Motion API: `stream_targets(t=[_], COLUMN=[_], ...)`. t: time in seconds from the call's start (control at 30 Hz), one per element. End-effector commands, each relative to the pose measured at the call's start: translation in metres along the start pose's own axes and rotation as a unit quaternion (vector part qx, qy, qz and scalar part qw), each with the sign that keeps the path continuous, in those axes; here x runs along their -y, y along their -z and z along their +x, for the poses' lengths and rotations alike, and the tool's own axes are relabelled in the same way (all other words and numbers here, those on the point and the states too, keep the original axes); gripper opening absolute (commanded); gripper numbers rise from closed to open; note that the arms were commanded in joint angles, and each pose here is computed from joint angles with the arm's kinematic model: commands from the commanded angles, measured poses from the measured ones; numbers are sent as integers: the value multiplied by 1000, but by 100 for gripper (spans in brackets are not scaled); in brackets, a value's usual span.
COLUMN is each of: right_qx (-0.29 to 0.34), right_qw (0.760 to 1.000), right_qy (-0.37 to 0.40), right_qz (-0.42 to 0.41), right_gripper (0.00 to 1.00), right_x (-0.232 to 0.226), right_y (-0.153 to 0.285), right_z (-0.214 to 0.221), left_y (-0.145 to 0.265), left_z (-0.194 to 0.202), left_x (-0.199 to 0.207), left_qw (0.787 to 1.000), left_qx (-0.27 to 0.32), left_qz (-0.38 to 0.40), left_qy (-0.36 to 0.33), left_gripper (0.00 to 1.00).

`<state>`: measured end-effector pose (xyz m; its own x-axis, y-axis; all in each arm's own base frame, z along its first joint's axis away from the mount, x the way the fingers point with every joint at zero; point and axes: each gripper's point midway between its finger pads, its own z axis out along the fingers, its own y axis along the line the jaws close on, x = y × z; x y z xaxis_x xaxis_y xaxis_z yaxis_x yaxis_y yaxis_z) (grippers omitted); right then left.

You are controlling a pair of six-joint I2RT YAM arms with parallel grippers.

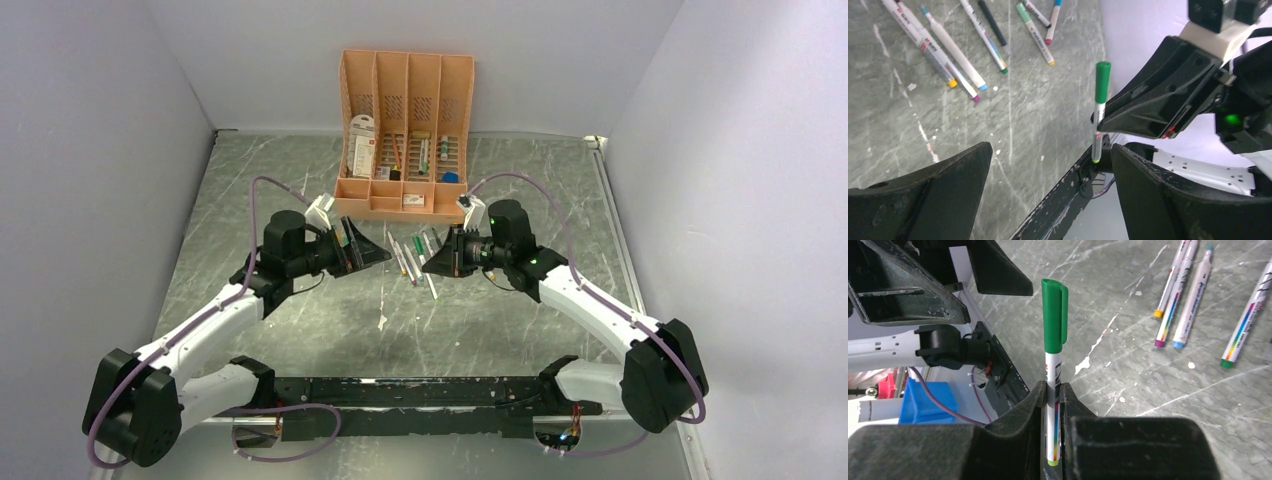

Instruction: Open the pen caps

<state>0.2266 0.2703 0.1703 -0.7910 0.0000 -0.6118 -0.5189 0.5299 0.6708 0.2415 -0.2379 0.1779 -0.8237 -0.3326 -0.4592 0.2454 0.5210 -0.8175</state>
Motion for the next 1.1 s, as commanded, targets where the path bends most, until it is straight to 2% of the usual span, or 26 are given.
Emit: stream_targets(t=[0.0,0.3,0.53,1.07], right_qx=[3,-8,-9,-8], right_qw=[999,999,999,999], right_qy=[-4,-4,1,4], right_qz=[-38,-47,-47,-53], right_gripper=[0,0,0,0], right_x=[-17,-32,-36,-39], right_y=[-3,-20,-24,-26], right_z=[1,8,7,3], left_y=[0,-23,-33,-46], left_z=[-19,-16,-9,-1], left_x=[32,55,58,51], left_qw=[997,992,993,995], left_qx=[48,51,45,34], left_qz=[67,110,111,98], left_qy=[-16,-15,-16,-11], left_gripper=[100,99,96,54])
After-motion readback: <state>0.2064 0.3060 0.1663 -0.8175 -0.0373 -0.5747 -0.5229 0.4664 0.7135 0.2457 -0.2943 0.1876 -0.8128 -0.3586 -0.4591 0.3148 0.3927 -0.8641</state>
